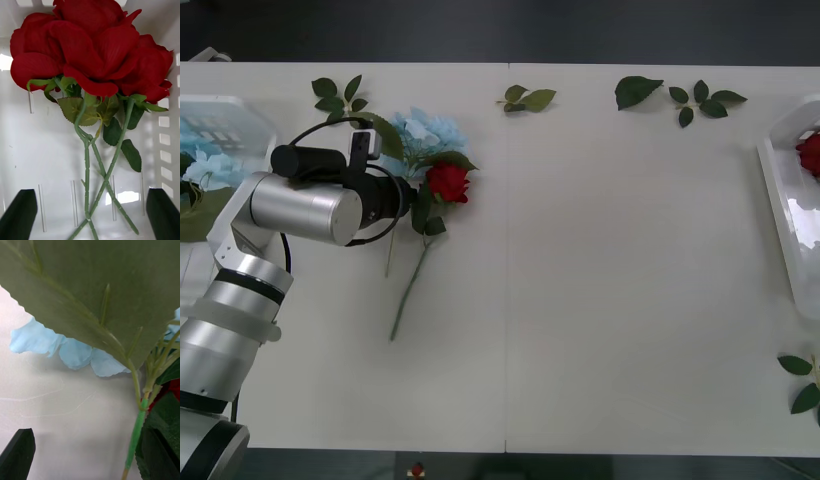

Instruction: Put the red flowers into the right box and the blue flowers into the left box

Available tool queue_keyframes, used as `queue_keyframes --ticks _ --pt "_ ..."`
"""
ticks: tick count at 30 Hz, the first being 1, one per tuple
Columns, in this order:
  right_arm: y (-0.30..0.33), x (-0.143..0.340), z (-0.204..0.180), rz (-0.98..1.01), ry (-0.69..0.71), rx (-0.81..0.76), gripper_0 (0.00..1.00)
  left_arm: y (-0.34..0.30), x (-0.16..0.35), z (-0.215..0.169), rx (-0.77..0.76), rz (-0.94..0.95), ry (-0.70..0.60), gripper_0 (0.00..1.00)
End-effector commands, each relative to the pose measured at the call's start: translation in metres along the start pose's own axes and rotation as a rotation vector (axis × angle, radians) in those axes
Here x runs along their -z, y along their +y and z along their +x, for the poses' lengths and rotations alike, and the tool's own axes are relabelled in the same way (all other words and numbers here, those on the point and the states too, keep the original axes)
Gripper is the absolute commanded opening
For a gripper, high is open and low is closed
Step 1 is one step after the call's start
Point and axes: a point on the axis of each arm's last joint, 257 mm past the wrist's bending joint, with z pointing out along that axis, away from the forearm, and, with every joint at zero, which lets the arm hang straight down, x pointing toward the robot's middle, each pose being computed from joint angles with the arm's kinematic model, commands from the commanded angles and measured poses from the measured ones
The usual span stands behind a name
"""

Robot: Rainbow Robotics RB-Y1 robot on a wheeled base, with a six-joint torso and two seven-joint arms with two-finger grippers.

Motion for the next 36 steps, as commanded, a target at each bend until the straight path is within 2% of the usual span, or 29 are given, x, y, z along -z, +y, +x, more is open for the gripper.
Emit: queue_keyframes --ticks 1,3,4,5,6,13,21,24,29,36 --pt "0.016 0.006 -0.013 -0.039 -0.016 0.009 1.00 -0.009 0.004 -0.033 -0.022 0.006 -0.053 0.77" --pt "0.033 0.009 -0.016 -0.090 -0.025 0.003 1.00 -0.009 0.004 -0.033 -0.023 0.005 -0.052 0.42" --pt "0.043 0.012 -0.018 -0.123 -0.034 0.000 1.00 -0.010 0.003 -0.032 -0.023 0.007 -0.050 0.19" --pt "0.052 0.014 -0.020 -0.151 -0.042 -0.003 1.00 -0.011 0.003 -0.032 -0.023 0.007 -0.050 0.04" --pt "0.065 0.019 -0.022 -0.190 -0.055 -0.004 1.00 -0.011 0.003 -0.032 -0.022 0.007 -0.050 0.00" --pt "0.153 0.054 -0.035 -0.401 -0.133 0.091 1.00 -0.014 0.008 -0.040 -0.013 0.020 -0.067 0.00" --pt "0.269 0.115 -0.022 -0.702 -0.249 0.347 1.00 -0.009 0.046 -0.064 -0.028 0.028 -0.054 0.00" --pt "0.313 0.145 -0.010 -0.826 -0.323 0.487 1.00 -0.006 0.083 -0.081 -0.008 0.055 -0.036 0.00" --pt "0.358 0.178 0.015 -0.977 -0.375 0.633 1.00 0.025 0.135 -0.104 -0.006 0.033 -0.032 0.00" --pt "0.403 0.226 0.046 -1.186 -0.449 0.754 1.00 0.123 0.226 -0.128 -0.006 -0.092 -0.099 0.00"
